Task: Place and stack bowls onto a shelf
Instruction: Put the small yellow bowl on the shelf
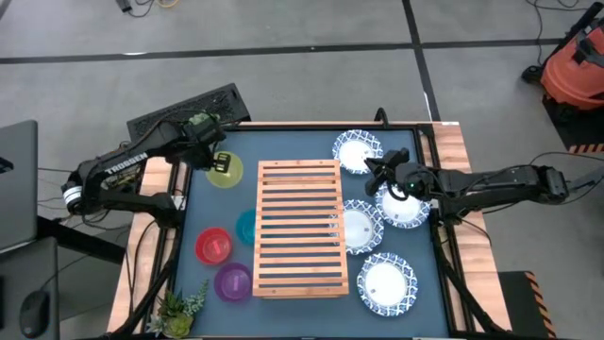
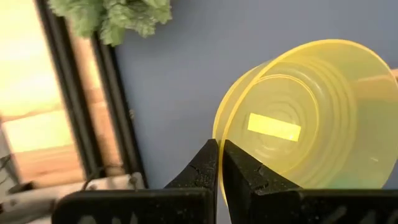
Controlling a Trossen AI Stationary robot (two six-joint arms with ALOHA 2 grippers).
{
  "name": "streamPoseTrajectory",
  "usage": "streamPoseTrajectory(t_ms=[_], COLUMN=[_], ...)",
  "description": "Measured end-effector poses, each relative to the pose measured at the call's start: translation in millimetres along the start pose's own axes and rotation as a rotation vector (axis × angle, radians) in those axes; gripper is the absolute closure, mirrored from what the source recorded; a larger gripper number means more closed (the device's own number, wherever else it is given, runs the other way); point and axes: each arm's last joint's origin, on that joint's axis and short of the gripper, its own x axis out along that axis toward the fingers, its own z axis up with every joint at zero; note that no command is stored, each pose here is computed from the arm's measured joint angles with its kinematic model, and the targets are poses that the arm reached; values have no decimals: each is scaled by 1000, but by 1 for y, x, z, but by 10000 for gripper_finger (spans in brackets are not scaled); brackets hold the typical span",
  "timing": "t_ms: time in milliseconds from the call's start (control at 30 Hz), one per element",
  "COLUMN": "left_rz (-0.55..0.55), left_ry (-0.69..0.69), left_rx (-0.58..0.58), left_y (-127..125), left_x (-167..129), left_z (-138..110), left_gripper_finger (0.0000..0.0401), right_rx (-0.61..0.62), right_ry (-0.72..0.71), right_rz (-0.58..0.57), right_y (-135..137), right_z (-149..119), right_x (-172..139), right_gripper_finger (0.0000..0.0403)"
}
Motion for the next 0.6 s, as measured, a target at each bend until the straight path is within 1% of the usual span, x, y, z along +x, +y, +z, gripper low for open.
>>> streamPoseTrajectory(t_ms=[100,167,233,367,433,500,533,600], left_rz=[11,9,-4,-1,-17,-72,-124,-289], left_ry=[-8,-19,-35,-62,-67,-98,-125,-162], left_rx=[12,5,-5,-44,-65,-79,-86,-97], left_y=[4,7,11,19,20,17,13,2], left_x=[-11,-16,-20,-24,-25,-26,-27,-30], left_z=[0,-1,-2,-1,-1,3,6,15], left_gripper_finger=[401,401,401,401,401,401,401,401], right_rx=[159,222,226,165,155,149,146,138], right_ry=[18,52,83,119,137,147,153,168], right_rz=[39,87,101,66,46,28,18,-1], right_y=[2,3,3,-2,-4,-6,-8,-10], right_z=[0,-2,-4,-8,-10,-10,-11,-12], right_x=[0,-1,-1,1,1,2,3,4], right_gripper_finger=[335,335,335,335,335,335,335,335])
